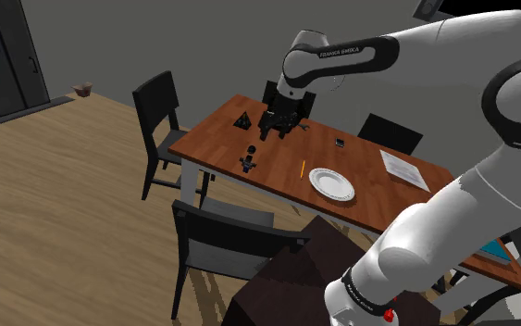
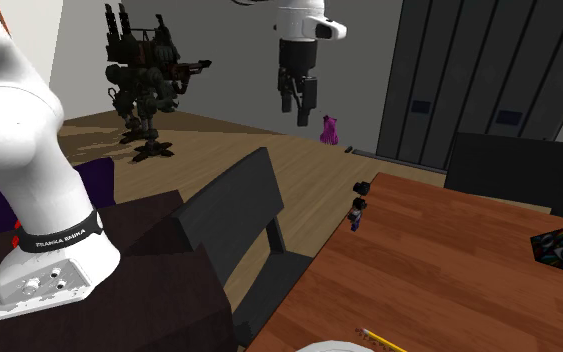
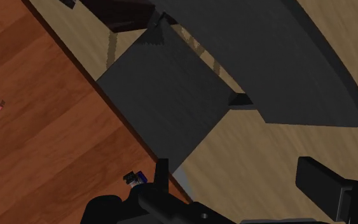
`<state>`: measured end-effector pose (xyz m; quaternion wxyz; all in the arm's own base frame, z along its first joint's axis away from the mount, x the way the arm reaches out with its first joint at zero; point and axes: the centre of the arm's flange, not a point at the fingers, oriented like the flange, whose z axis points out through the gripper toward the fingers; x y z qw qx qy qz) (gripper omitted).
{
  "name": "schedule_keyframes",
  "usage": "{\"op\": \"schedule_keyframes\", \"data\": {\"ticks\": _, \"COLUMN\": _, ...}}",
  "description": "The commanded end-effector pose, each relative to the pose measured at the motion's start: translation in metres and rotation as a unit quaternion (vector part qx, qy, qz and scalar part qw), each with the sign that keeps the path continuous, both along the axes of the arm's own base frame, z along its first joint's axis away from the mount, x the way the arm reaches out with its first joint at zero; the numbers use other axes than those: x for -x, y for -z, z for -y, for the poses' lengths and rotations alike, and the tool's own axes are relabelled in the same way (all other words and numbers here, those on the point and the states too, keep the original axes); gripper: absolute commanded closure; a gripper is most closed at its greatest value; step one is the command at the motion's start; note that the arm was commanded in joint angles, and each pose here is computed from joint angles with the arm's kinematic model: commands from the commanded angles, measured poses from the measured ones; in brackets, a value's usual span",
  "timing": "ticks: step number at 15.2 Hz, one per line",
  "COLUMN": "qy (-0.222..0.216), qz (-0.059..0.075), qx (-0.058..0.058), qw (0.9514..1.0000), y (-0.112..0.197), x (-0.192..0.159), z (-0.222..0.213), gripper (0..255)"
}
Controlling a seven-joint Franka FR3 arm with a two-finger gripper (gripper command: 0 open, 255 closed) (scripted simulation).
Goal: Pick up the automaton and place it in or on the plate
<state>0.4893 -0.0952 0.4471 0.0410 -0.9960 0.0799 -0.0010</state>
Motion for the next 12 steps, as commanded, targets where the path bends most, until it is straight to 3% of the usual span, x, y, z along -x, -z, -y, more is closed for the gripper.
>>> {"op": "schedule_keyframes", "data": {"ticks": 1, "qy": 0.001, "qz": -0.002, "qx": 0.001, "qw": 1.0, "y": 0.017, "x": -0.018, "z": 0.012, "gripper": 0}}
{"op": "schedule_keyframes", "data": {"ticks": 12, "qy": 0.008, "qz": -0.011, "qx": 0.005, "qw": 0.9999, "y": 0.104, "x": -0.116, "z": 0.079, "gripper": 0}}
